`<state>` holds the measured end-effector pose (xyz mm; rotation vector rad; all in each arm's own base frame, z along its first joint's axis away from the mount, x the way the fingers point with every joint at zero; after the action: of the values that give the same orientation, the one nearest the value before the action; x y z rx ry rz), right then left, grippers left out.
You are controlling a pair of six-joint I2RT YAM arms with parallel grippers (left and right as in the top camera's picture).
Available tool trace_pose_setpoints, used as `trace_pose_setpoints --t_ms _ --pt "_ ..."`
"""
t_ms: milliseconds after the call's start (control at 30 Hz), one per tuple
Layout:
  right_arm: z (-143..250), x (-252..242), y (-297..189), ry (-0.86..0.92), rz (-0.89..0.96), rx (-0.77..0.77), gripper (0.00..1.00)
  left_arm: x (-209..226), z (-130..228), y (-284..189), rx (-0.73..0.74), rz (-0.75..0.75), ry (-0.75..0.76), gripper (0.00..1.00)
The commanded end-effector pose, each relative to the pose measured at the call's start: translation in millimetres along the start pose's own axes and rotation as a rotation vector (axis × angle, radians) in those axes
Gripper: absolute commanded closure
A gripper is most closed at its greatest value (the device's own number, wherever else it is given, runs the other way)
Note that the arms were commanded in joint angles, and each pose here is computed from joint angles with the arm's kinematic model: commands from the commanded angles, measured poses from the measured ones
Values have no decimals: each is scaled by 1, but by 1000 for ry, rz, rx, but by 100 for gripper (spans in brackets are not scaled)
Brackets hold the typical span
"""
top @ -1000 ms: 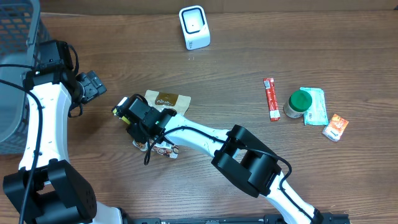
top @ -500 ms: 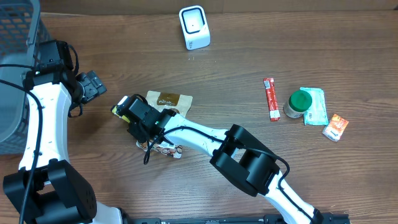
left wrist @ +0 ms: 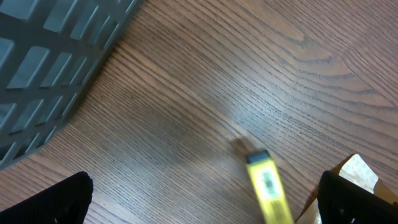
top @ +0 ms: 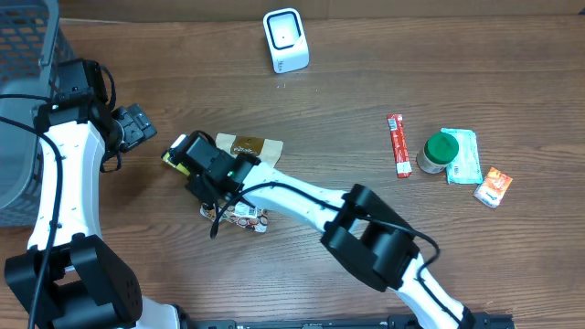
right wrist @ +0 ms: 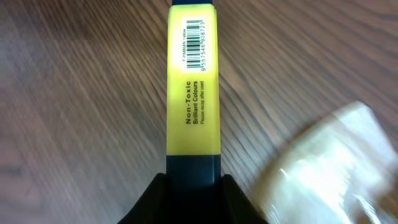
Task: Scan the item barcode
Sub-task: 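Lift the highlighter and pull it out from the bag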
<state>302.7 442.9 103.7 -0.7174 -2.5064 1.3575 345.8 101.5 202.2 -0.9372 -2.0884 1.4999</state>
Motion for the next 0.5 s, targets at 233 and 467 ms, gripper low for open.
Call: trace_pose_setpoints --t_ms 233,467 --pt "-2 -70 -96 116 71 54 96 2 -5 -7 -31 -3 -3 0" --pt "51 -96 -105 209 41 303 96 2 -5 -7 -31 -3 -3 0"
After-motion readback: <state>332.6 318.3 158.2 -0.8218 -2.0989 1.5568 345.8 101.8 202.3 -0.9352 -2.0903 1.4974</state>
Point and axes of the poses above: each gripper's point midway between its finger pads, its own y axis out along the fingers, its own x axis along the line the jaws close on, z = x × y, the point moved 7 cm from there along -y, back along the fingers, and after that the axes turned 7 degrees about -y, right-handed, at the moved point
